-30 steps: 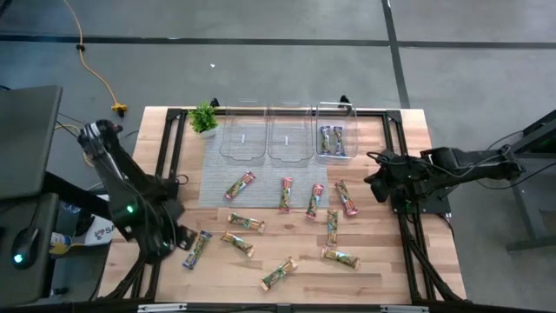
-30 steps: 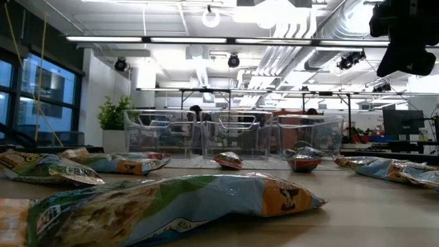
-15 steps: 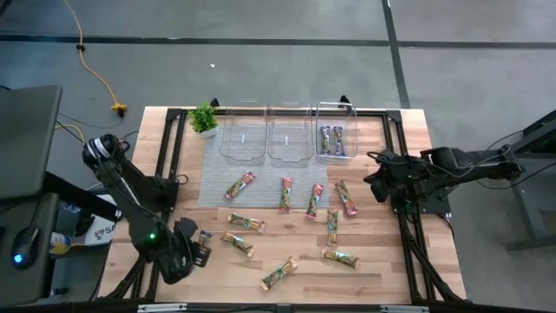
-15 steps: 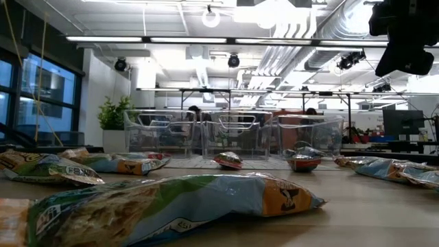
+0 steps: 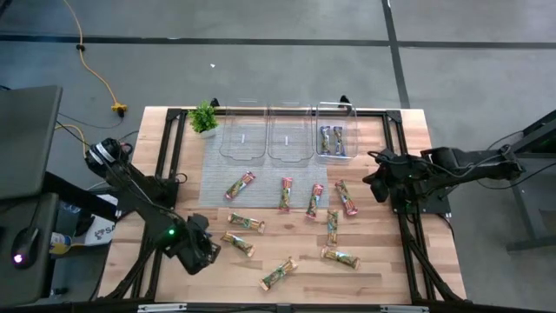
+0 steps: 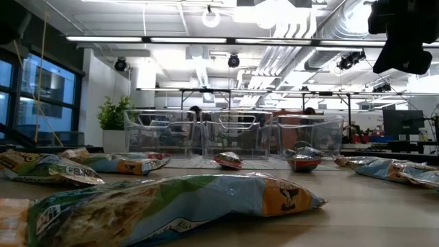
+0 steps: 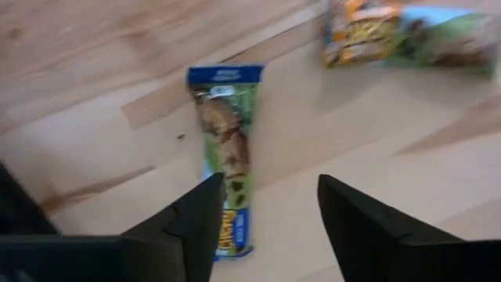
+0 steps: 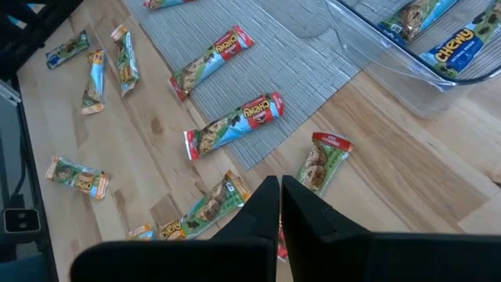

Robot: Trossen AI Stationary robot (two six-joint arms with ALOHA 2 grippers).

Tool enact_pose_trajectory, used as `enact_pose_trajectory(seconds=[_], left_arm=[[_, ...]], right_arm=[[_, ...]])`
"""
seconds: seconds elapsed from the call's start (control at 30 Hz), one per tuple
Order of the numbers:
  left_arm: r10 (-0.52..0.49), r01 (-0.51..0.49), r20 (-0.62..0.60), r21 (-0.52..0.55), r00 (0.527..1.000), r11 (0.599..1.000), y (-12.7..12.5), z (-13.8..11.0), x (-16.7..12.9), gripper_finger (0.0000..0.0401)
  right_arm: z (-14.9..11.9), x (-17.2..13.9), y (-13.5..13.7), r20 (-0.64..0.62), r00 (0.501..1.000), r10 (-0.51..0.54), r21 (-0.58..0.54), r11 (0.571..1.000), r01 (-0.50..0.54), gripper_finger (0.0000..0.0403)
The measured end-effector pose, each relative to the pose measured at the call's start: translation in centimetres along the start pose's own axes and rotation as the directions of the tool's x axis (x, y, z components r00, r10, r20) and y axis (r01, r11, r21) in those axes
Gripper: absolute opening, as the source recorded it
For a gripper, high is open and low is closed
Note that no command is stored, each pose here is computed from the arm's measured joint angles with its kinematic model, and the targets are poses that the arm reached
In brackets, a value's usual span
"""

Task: Pick and place Granola Bars by type
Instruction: Put the blue granola bar into the right transparent bin

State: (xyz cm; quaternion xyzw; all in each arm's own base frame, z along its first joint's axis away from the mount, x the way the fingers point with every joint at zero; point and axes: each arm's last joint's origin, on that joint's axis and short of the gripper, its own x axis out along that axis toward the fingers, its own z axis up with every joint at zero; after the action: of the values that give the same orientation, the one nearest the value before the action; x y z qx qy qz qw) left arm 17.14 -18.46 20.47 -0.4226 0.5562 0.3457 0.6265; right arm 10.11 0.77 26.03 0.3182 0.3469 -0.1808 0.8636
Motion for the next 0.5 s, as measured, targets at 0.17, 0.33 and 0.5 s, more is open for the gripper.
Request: enact_pose_trajectory(seconds=[0.17, 0.33, 0.5], left_arm=[[0.078, -0.077, -0.044, 0.014, 0.996, 0.997, 0.3, -0.3, 1.8, 0.0236], [0.084, -0.083, -0.065, 0.011, 0.994, 0.996, 0.4, -0.4, 3.3, 0.0244], [0.062, -0.061, -0.077, 0.01, 0.995, 0.998, 0.6, -0.4, 4.1, 0.0244]], right_arm=[[0.0, 0.0, 0.0, 0.0, 1.0, 0.005, 0.002, 1.0, -0.005, 0.0], [0.1, 0.0, 0.1, 0.004, 1.0, 0.009, 0.006, 1.0, -0.009, 0.0], [0.1, 0.0, 0.1, 0.008, 1.0, 0.013, 0.021, 1.0, -0.013, 0.0]])
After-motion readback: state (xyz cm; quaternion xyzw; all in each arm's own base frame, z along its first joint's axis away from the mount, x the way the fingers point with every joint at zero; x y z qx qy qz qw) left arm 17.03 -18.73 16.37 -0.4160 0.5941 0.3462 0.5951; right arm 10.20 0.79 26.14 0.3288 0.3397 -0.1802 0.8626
